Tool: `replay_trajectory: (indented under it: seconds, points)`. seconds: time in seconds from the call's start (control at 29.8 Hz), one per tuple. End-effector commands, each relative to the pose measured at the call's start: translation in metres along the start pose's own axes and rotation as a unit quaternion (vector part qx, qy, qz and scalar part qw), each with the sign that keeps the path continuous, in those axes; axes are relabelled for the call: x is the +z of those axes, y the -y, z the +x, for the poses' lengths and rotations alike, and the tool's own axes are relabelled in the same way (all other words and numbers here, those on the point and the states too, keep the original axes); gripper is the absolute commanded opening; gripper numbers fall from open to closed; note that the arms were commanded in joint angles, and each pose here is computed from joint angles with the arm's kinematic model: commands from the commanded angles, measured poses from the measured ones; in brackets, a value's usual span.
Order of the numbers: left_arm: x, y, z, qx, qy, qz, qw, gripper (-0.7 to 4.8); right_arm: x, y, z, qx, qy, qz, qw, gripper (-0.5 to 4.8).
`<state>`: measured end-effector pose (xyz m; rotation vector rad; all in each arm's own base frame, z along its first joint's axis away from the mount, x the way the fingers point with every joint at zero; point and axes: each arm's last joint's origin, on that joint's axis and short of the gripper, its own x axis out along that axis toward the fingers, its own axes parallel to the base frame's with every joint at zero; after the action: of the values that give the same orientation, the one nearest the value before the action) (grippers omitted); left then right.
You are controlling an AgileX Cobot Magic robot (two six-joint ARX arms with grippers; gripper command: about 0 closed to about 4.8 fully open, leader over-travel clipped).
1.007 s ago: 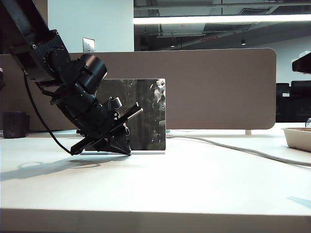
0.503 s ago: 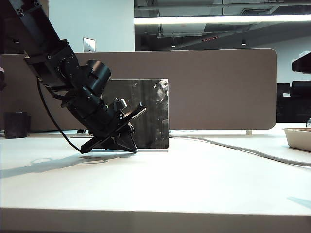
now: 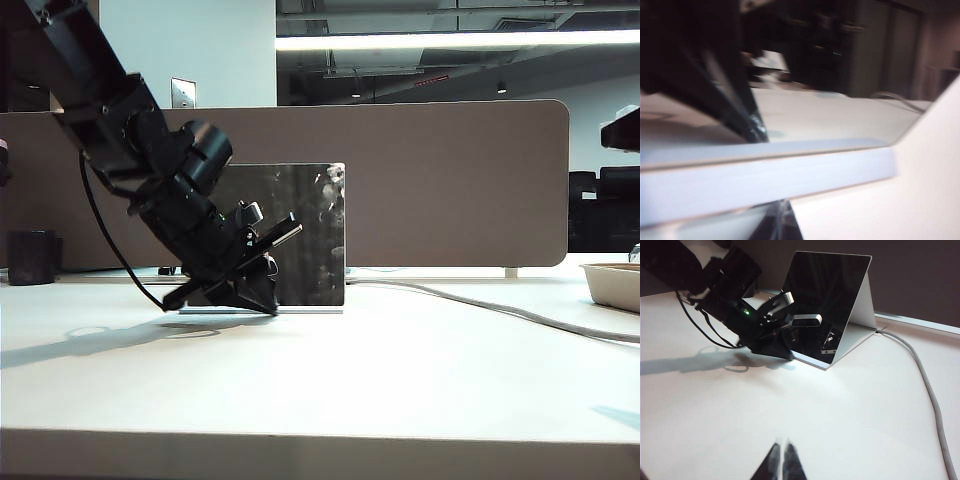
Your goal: Push the base of the mirror on the table to move it forward for a short distance.
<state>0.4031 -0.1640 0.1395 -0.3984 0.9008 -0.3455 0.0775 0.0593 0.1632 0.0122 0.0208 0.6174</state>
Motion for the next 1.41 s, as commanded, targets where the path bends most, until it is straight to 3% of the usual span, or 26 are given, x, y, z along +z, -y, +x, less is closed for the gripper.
replay_trajectory:
  seconds: [0.03,0.13,0.4,0.64,0.81,0.94,1.04,1.24,1.41]
  points:
    - [-0.019,-0.010,-0.011,0.140,-0.057,-0.002,0.988,-0.02,0.002,0.000,0.000,0.001,0.007,0.000,1.000,0.22]
    - [-0.015,-0.005,-0.027,0.169,-0.056,0.005,0.984,-0.02,0.002,0.000,0.000,0.001,0.007,0.000,1.000,0.22]
    - [0.000,0.017,-0.081,0.159,-0.045,0.041,0.985,-0.02,0.002,0.000,0.000,0.001,0.007,0.000,1.000,0.22]
    - [0.020,0.048,-0.158,0.117,0.040,0.101,0.987,-0.02,0.002,0.000,0.000,0.001,0.007,0.000,1.000,0.22]
    - [0.019,0.062,-0.222,0.090,0.113,0.143,0.979,-0.02,0.002,0.000,0.000,0.001,0.007,0.000,1.000,0.22]
    - [0.001,0.061,-0.272,0.104,0.171,0.180,0.963,-0.02,0.002,0.000,0.000,0.001,0.007,0.000,1.000,0.22]
    - [-0.020,0.052,-0.306,0.147,0.222,0.194,0.944,-0.02,0.002,0.000,0.000,0.001,0.007,0.000,1.000,0.22]
    - [-0.076,0.012,-0.366,0.198,0.341,0.154,0.906,-0.02,0.002,0.000,0.000,0.001,0.007,0.000,1.000,0.22]
    - [-0.125,-0.020,-0.382,0.273,0.413,0.130,0.859,-0.02,0.002,0.000,0.000,0.001,0.007,0.000,1.000,0.22]
